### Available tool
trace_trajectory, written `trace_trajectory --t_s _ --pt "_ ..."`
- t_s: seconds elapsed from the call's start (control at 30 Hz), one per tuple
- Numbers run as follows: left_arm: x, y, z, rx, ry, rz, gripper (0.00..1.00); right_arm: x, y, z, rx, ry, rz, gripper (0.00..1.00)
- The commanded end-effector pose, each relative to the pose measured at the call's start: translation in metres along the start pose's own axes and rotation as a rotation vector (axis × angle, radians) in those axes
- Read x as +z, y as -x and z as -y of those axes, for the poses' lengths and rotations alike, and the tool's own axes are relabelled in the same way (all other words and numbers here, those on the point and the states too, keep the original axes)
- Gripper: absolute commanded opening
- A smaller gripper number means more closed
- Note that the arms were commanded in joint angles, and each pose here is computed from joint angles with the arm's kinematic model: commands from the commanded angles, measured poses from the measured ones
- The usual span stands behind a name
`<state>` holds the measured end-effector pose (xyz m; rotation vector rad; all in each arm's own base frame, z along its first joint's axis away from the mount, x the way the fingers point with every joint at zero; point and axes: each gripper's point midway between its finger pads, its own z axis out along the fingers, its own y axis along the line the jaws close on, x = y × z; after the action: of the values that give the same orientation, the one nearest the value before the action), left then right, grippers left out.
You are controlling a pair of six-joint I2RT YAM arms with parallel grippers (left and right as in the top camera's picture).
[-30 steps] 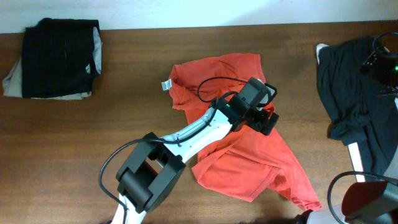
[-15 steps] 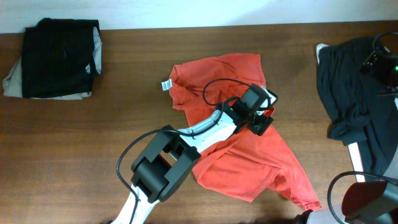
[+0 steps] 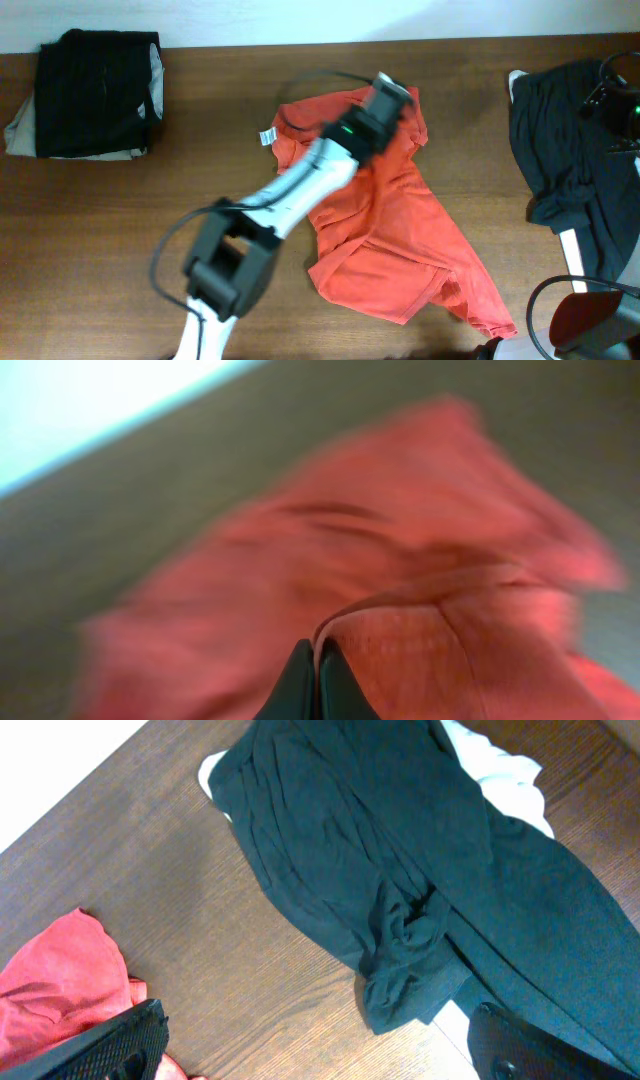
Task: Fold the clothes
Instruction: 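Grasp the T-shirt edge with the left gripper and pull it left, then grasp the T-shirt's opposite side with the right gripper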
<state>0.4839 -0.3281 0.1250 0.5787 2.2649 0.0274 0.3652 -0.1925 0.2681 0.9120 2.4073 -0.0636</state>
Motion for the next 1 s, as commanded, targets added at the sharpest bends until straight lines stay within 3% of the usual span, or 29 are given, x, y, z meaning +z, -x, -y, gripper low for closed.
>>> trace_trajectory --t_s 0.0,0.13,0.2,0.23,0.33,0.4,0.43,0.47,0.53,0.63,0.7,0.73,0.8,0.87,0.97 --pt "-0.067 0.035 -0.182 -0.247 0.313 0.066 0.01 -0.009 0.004 0.001 0.01 -0.001 0.025 0.99" --pt "-0.127 -0.027 -0.333 -0.428 0.569 -0.072 0.01 -0.009 0.004 0.001 0.01 -0.001 0.025 0.99" --pt "-0.149 -0.081 -0.389 -0.592 0.692 -0.177 0.01 -0.009 0.004 0.001 0.01 -0.001 0.025 0.99" --pt "-0.16 -0.113 -0.409 -0.718 0.742 -0.23 0.01 -0.009 0.004 0.001 0.01 -0.001 0.025 0.99" --pt "-0.175 -0.16 -0.432 -0.82 0.724 -0.339 0.01 -0.009 0.011 -0.005 0.009 0.031 0.055 0.99" --pt "-0.183 -0.177 -0.438 -0.899 0.754 -0.367 0.01 -0.014 -0.003 -0.041 0.03 0.245 -0.023 0.99" --pt "-0.184 -0.18 -0.437 -0.918 0.756 -0.375 0.01 -0.027 -0.023 -0.077 -0.023 0.454 -0.111 0.99" --pt "-0.181 -0.183 -0.433 -0.924 0.739 -0.385 0.01 -0.047 -0.055 -0.117 -0.241 0.662 -0.179 0.99" --pt "-0.173 -0.197 -0.426 -0.962 0.738 -0.426 0.01 -0.059 -0.126 -0.151 -0.492 0.678 -0.362 0.99" --pt "-0.166 -0.214 -0.419 -0.96 0.734 -0.475 0.01 -0.072 -0.252 -0.197 -0.985 0.652 -0.581 0.91" --pt "-0.167 -0.215 -0.42 -0.963 0.737 -0.476 0.01 -0.062 -0.351 -0.211 -1.242 0.586 -0.686 0.79" --pt "-0.167 -0.216 -0.42 -0.964 0.738 -0.477 0.01 -0.053 -0.405 -0.217 -1.344 0.595 -0.696 0.75" --pt "-0.167 -0.216 -0.42 -0.964 0.737 -0.477 0.01 -0.048 -0.453 -0.224 -1.461 0.609 -0.636 0.75" --pt "-0.167 -0.216 -0.42 -0.964 0.737 -0.478 0.02 -0.044 -0.488 -0.233 -1.539 0.557 -0.498 0.7" --pt "-0.167 -0.216 -0.419 -0.964 0.736 -0.481 0.02 -0.012 -0.522 -0.233 -1.592 0.494 -0.543 0.69"
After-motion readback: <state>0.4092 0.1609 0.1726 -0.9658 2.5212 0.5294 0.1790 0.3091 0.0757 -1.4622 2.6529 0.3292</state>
